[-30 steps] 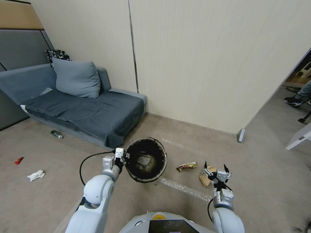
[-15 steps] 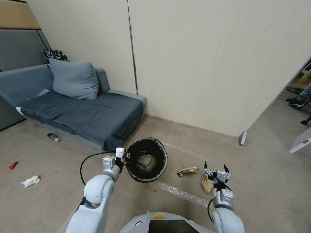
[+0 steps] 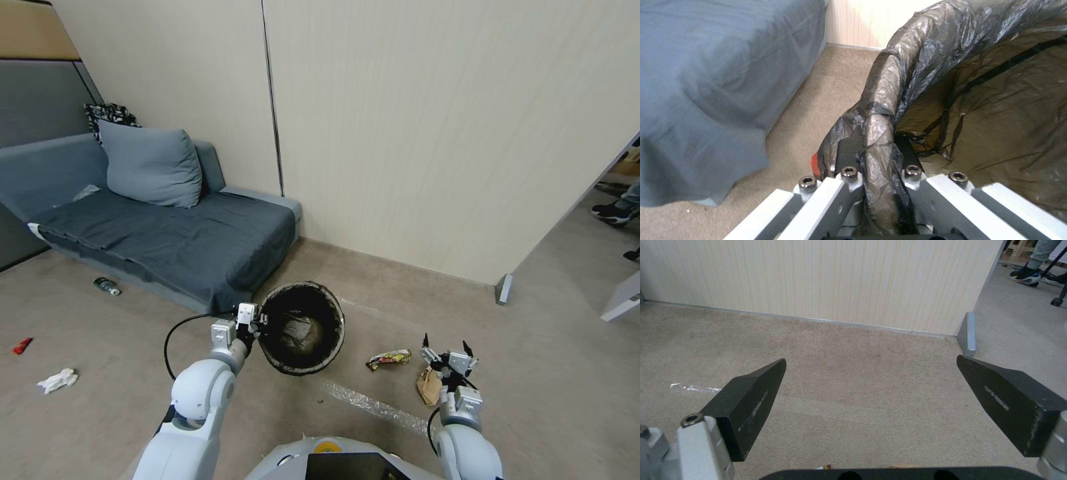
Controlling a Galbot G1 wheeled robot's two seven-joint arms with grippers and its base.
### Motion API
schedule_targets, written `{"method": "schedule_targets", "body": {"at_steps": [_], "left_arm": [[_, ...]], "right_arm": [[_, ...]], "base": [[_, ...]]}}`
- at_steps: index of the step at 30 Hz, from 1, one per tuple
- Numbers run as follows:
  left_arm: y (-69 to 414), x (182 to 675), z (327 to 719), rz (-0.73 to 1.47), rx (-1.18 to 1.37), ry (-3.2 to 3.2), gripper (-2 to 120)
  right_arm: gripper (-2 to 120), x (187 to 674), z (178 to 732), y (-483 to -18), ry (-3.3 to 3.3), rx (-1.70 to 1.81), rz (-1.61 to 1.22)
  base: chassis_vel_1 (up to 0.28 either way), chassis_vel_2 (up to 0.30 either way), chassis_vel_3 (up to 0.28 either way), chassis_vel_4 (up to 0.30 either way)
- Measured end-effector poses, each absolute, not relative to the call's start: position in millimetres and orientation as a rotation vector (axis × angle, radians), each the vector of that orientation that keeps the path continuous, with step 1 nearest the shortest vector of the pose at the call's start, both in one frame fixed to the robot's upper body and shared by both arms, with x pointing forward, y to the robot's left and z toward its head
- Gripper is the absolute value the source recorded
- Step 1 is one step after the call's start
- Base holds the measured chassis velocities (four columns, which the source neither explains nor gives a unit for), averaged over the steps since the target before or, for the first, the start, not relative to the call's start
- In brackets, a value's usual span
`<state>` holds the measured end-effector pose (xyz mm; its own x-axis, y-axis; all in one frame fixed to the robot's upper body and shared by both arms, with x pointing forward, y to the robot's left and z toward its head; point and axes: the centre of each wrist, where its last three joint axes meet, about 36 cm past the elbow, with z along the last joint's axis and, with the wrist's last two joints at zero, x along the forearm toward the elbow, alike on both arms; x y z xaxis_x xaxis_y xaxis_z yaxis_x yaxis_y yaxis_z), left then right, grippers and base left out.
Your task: Pick up the trash bin, then pick up the garbage from the floor and place it into the trash bin.
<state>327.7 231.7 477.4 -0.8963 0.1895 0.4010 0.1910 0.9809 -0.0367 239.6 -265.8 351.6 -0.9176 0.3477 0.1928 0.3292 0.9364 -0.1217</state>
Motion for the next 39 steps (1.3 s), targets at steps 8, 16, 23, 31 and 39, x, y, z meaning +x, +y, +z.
{"method": "schedule_targets", "body": {"at_steps": [8,16,23,31,39], "left_arm": [[232,327,478,-0.005,-0.272,-2.715,2],[233,328,478,-0.006,-0.273,-2.716,2],[232,328,478,-0.005,-0.274,-2.714,2],[232,328,478,-0.004,-0.275,-2.714,2],[231,327,480,-0.004,-0.279,-2.718,2]], "right_arm": [[100,242,349,-267,-2.865,-0.515,0.11],[100,273,330,-282,-2.709,-0.573,-0.057],[100,301,311,-299,-2.519,-0.626,-0.219],[100,312,304,-307,-2.438,-0.637,-0.281],[100,314,300,-309,-2.416,-0.636,-0.291]], "base": [[0.0,0.0,0.0,0.0],[0.0,0.0,0.0,0.0],[0.0,0.0,0.0,0.0],[0.0,0.0,0.0,0.0],[0.0,0.0,0.0,0.0]]}}
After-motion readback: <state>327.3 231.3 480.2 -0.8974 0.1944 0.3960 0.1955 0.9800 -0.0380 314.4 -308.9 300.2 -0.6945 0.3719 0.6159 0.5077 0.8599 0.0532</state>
